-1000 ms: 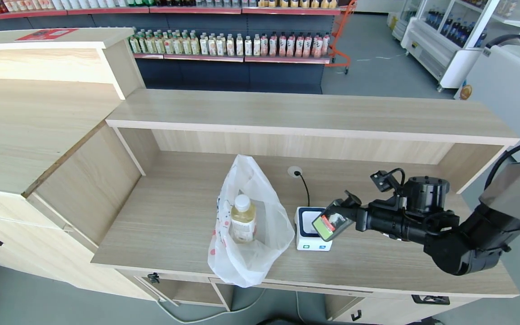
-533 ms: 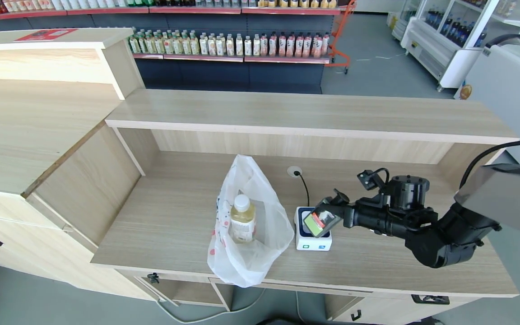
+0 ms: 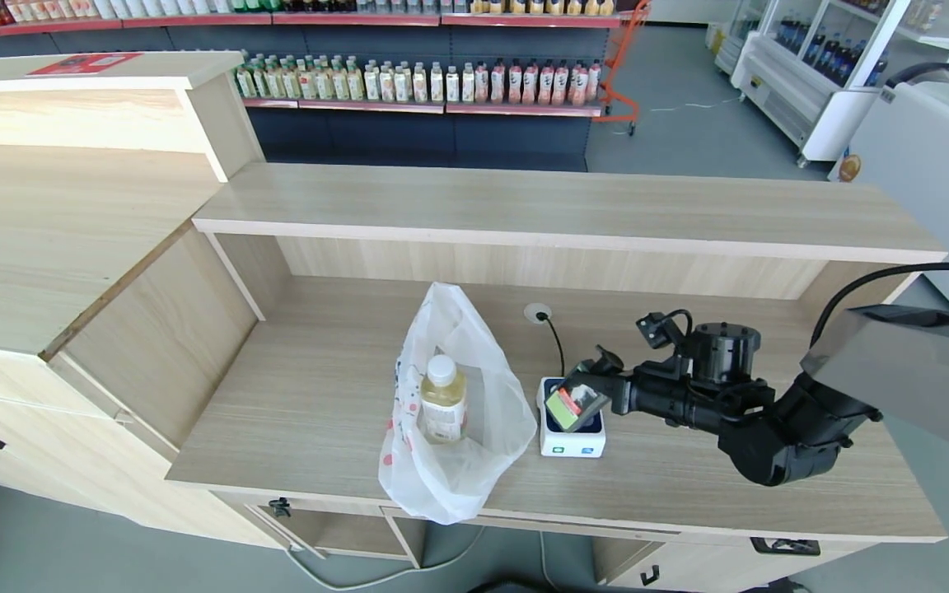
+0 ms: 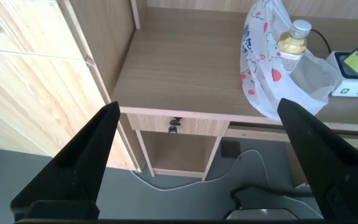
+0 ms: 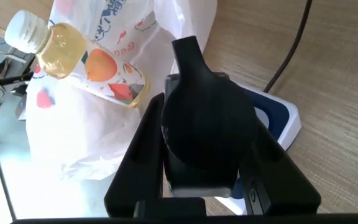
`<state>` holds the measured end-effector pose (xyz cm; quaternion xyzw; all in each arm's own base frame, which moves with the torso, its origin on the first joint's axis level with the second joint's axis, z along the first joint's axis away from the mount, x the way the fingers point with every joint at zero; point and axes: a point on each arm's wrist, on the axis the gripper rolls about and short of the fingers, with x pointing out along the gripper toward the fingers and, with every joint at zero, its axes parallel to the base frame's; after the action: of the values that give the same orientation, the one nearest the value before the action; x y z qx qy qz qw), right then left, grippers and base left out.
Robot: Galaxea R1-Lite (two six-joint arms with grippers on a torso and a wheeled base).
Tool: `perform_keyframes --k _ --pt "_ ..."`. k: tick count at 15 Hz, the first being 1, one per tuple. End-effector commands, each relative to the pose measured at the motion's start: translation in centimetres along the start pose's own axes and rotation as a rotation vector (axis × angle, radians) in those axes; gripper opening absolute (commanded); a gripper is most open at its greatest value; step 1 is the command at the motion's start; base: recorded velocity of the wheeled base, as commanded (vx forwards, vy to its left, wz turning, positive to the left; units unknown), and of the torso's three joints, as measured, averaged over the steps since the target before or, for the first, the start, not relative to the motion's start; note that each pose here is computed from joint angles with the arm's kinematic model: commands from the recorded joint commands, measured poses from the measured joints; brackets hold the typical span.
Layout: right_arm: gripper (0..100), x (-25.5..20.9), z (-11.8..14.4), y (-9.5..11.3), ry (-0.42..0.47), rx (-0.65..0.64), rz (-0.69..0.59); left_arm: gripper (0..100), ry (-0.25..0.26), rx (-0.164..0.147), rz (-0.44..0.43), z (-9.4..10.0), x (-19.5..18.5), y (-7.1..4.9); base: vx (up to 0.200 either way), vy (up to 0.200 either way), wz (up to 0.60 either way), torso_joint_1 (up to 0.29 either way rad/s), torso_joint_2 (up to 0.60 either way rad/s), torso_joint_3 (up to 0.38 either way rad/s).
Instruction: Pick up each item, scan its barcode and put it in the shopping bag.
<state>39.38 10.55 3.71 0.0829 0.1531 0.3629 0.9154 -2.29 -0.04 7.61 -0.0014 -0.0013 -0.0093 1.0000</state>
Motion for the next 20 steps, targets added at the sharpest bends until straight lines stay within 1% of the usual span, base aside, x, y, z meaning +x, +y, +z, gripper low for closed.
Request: perform_keyframes --k 1,3,5,7,8,10,13,17,19,20 --pt "0 0.1 0.0 0.0 0.001 -0.001 -0.001 100 -0.001 0.0 0.0 0.0 0.0 0.0 0.0 0.0 0.0 0.0 0.0 0.0" --pt "0 -0.3 1.0 0.4 -0.02 -0.002 0.006 100 -0.001 0.0 0.0 0.0 0.0 0.0 0.0 0.0 0.0 0.0 0.0 0.0" --pt "0 -1.5 3.6 1.7 -0.055 0.04 0.016 100 -0.001 0.0 0.0 0.0 0.0 0.0 0.0 0.0 0.0 0.0 0.0 0.0" --pt "0 -2.9 5.6 2.8 -0.083 0.025 0.024 100 -0.001 0.001 0.0 0.0 0.0 0.0 0.0 0.0 0.0 0.0 0.0 0.0" --pt "0 -3.6 6.1 3.2 -0.088 0.022 0.028 100 -0.001 0.001 0.0 0.0 0.0 0.0 0.0 0.0 0.0 0.0 0.0 0.0" --pt "0 -4.7 6.3 3.8 -0.086 0.026 0.027 100 -0.001 0.001 0.0 0.0 0.0 0.0 0.2 0.0 0.0 0.005 0.0 0.0" --pt "0 -5.1 6.0 4.1 -0.075 0.032 0.027 100 -0.001 0.006 0.0 0.0 0.0 0.0 0.2 0.0 0.0 0.001 0.0 0.004" --pt "0 -4.9 5.8 4.2 -0.067 0.033 0.029 100 -0.001 0.006 0.0 0.0 0.0 0.0 0.0 0.0 0.0 0.0 0.0 0.0" --pt "0 -4.6 5.6 4.7 -0.058 0.033 0.039 100 -0.001 0.004 0.0 0.0 0.0 0.0 0.0 0.0 0.0 0.0 0.0 0.0" --pt "0 -4.2 5.3 5.3 -0.048 0.032 0.055 100 -0.001 0.004 0.0 0.0 0.0 0.0 0.0 0.0 0.0 0.0 0.0 0.0"
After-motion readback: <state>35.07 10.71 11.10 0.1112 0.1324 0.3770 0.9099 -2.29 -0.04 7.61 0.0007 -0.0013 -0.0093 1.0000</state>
